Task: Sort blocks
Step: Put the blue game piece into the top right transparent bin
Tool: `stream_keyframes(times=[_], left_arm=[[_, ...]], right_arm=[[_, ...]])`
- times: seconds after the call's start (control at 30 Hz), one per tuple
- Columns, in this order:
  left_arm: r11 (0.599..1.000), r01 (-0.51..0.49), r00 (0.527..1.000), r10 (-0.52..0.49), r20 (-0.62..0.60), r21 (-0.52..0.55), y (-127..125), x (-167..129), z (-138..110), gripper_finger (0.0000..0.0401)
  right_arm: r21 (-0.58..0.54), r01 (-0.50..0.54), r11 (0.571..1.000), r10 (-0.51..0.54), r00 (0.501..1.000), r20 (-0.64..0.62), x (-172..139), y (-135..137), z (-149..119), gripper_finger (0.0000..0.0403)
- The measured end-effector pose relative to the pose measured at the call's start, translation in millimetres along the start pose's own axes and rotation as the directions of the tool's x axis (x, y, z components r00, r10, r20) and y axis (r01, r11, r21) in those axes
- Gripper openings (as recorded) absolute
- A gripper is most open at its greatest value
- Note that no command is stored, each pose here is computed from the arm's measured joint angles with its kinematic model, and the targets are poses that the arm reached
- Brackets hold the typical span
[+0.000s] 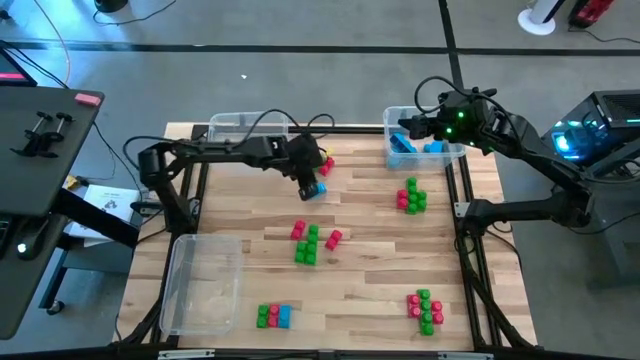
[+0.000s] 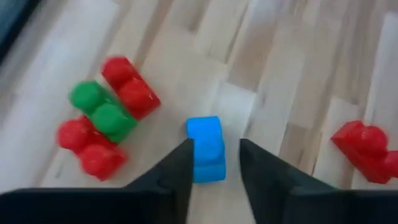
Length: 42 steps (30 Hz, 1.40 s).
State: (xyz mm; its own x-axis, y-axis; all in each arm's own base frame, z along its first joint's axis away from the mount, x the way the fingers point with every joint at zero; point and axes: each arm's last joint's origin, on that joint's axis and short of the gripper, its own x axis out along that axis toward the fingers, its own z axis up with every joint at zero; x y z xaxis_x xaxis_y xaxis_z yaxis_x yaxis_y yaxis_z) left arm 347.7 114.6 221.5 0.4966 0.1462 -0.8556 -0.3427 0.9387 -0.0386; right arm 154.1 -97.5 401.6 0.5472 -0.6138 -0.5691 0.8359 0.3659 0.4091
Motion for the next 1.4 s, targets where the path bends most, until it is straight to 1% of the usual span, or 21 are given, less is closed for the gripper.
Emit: stream_keyframes(times=[0.03,0.17,0.23,0.3,0.4,0.67,0.77,0.83,0.9,0.97,1.03,1.1,1.17,1.2,1.23,1.3,1.4], left_arm=[[1.0,-0.021,1.0,0.021,-0.004,0.007,0.6,5.9,-0.1,0.0156],[1.0,-0.004,1.0,0.004,-0.018,0.011,-1.5,21.0,-0.7,0.0219],[1.0,0.005,0.999,-0.004,-0.04,0.018,-4.1,29.5,-4.3,0.0241],[1.0,0.009,1.0,-0.008,-0.015,0.024,-5.9,30.9,-2.0,0.0254],[1.0,0.002,1.0,-0.002,0.016,0.028,-5.3,24.7,1.9,0.0261],[1.0,0.003,0.999,-0.004,0.051,0.026,-4.3,10.2,5.2,0.0261],[0.998,0.007,0.998,-0.011,0.067,0.059,-6.1,4.9,6.9,0.0261],[0.994,0.007,0.996,-0.016,0.092,0.105,-9.0,-2.2,11.7,0.0261],[0.978,0.001,0.992,-0.027,0.119,0.208,-14.4,-8.8,17.6,0.0261],[0.942,-0.01,0.991,-0.035,0.128,0.336,-19.3,-11.9,20.5,0.0261],[0.895,-0.012,0.992,-0.046,0.119,0.445,-23.3,-10.7,19.6,0.0261],[0.837,0.019,0.993,-0.081,0.089,0.547,-26.5,-5.1,17.1,0.0261],[0.784,0.046,0.996,-0.079,0.027,0.62,-27.1,3.2,11.1,0.0261],[0.768,0.043,0.998,-0.067,0.013,0.639,-26.8,8.3,9.8,0.0261],[0.759,0.031,0.999,-0.049,0.009,0.65,-26.2,12.1,9.3,0.0261],[0.758,0.038,0.999,-0.034,-0.018,0.651,-23.5,20.3,6.9,0.0261],[0.789,0.045,0.999,-0.021,-0.047,0.613,-16.8,32.8,4.4,0.0261]], right_arm=[[0.0,0.0,1.0,0.0,1.0,0.0,0.0,0.0,0.0,0.02],[-0.009,0.0,1.0,0.0,1.0,0.0,0.0,0.0,0.0,0.02],[-0.009,0.0,1.0,0.0,1.0,0.0,0.0,0.0,0.0,0.02],[-0.01,0.0,1.0,0.0,1.0,0.0,0.0,0.0,0.0,0.02],[-0.01,0.0,1.0,0.0,1.0,-0.001,0.0,0.0,0.0,0.02],[-0.011,-0.001,1.0,0.001,1.0,-0.001,0.1,-0.1,-0.1,0.02],[-0.009,-0.001,1.0,0.001,1.0,-0.002,0.0,0.0,-0.1,0.02],[-0.008,-0.001,1.0,0.001,1.0,-0.002,0.0,0.0,-0.1,0.02],[-0.008,-0.002,1.0,0.002,1.0,-0.002,0.0,0.0,-0.1,0.02],[-0.008,-0.002,1.0,0.002,1.0,-0.002,0.0,0.0,0.0,0.02],[-0.008,-0.002,1.0,0.002,1.0,-0.002,0.1,0.0,-0.1,0.02],[-0.008,-0.002,1.0,0.002,1.0,-0.002,0.0,0.0,0.0,0.02],[-0.008,-0.002,1.0,0.002,1.0,-0.002,0.0,0.0,0.0,0.02],[-0.008,-0.002,1.0,0.002,1.0,-0.002,0.0,0.0,0.0,0.02],[-0.008,-0.002,1.0,0.002,1.0,-0.002,0.0,0.0,0.0,0.02],[-0.008,-0.002,1.0,0.002,1.0,-0.003,0.1,0.0,-0.1,0.02],[-0.008,-0.002,1.0,0.002,1.0,-0.002,0.0,0.1,-0.1,0.02]])
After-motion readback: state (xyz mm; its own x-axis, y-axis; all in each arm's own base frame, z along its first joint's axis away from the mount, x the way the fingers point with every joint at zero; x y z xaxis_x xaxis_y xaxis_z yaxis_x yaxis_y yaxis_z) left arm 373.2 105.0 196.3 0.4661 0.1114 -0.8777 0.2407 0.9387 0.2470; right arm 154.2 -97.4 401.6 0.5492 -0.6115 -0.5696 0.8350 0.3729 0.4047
